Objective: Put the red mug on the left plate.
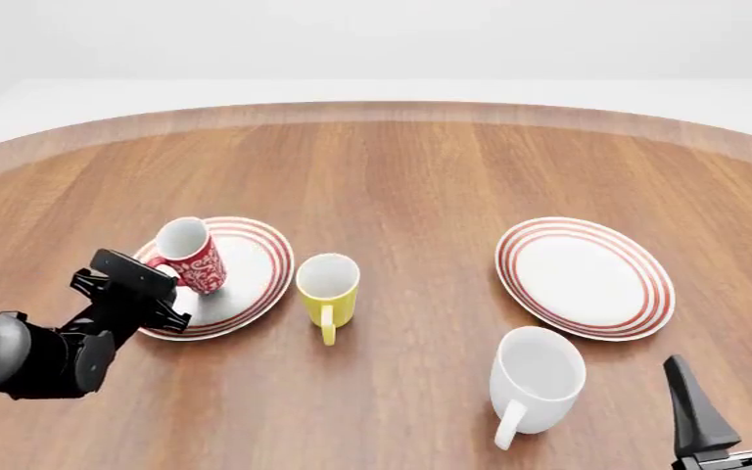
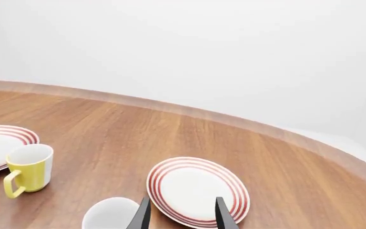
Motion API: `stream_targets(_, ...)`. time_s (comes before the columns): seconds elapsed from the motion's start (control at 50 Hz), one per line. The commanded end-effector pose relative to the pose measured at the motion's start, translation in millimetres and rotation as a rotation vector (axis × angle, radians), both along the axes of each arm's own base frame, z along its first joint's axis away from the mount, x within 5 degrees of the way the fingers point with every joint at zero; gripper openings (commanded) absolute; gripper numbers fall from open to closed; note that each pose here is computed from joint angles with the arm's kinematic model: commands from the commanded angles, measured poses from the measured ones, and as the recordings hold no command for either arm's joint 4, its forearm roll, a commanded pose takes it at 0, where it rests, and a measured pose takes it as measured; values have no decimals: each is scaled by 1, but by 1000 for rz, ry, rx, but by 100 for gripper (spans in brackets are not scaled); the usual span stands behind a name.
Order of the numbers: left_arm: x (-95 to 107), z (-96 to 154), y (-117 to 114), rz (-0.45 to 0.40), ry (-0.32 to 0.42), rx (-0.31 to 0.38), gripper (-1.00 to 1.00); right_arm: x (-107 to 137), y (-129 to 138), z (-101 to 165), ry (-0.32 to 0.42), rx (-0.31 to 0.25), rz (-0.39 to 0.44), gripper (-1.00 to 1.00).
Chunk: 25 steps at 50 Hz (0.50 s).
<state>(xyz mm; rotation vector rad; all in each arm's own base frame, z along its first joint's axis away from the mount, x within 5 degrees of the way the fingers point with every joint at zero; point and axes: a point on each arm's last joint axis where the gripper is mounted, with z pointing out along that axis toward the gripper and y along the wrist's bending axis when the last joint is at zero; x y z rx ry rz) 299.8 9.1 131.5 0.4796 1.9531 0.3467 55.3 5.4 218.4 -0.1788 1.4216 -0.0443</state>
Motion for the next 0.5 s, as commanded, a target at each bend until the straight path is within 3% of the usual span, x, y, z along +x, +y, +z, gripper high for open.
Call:
stream_targets(0.02,3,-3,2,3,1,12,-100,0,0,0,-2,1,1,100)
stream_targets(0.5,1,-6,1,1,10,6,-100,0,0,0,-3,0,1,100)
